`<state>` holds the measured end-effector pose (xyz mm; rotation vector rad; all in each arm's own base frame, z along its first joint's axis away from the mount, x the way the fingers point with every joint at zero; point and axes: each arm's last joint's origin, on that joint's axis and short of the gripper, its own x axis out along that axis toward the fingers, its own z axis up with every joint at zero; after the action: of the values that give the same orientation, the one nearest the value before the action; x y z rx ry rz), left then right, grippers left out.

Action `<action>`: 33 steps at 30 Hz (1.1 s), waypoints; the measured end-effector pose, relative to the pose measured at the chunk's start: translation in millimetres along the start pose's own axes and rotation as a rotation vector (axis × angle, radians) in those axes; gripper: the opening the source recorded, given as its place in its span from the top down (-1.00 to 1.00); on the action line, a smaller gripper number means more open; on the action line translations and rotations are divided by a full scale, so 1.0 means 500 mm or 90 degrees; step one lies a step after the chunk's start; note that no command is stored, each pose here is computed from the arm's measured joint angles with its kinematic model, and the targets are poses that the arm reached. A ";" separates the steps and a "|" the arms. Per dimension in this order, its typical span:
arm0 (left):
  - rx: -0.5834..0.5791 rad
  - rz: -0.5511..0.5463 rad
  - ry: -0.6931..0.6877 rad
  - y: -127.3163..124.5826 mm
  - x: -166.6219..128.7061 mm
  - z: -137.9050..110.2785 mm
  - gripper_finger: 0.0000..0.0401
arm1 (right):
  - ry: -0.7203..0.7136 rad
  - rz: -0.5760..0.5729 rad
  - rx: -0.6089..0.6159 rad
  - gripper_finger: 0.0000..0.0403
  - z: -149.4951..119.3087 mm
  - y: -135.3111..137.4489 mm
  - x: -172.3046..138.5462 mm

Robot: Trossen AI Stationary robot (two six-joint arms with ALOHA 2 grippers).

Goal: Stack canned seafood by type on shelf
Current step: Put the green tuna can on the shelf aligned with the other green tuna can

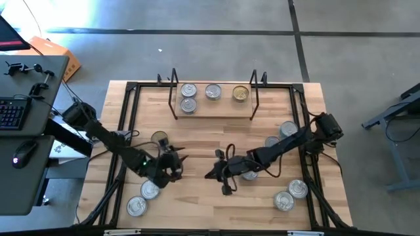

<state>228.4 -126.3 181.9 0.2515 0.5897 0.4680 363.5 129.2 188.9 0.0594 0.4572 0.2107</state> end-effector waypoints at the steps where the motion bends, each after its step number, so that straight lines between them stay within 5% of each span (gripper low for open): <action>1: 0.011 -0.029 0.008 0.000 0.007 0.005 0.23 | 0.024 -0.004 0.012 0.88 0.008 0.000 -0.002; 5: 0.005 -0.103 0.013 0.005 0.031 0.024 0.23 | 0.177 -0.038 0.013 0.59 0.044 0.003 -0.020; 9: 0.010 -0.109 0.014 0.013 0.044 0.029 0.23 | 0.355 -0.149 0.038 0.29 0.063 -0.001 -0.061; 18: -0.028 -0.112 0.019 0.009 0.043 0.027 0.23 | 0.692 -0.415 -0.029 0.16 -0.026 0.027 -0.205; 21: -0.029 -0.112 0.017 0.008 0.043 0.028 0.23 | 0.716 -0.450 0.002 0.16 -0.054 0.027 -0.248; 26: -0.040 -0.114 0.002 0.008 0.044 0.034 0.23 | 0.687 -0.381 0.061 0.16 -0.112 0.018 -0.296; 33: -0.026 -0.115 -0.020 0.008 0.046 0.042 0.23 | 0.621 -0.380 0.151 0.16 -0.176 -0.042 -0.313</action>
<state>256.1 -113.5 189.5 0.1650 0.5666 0.3008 191.4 76.0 175.3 0.0462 1.4418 -0.4349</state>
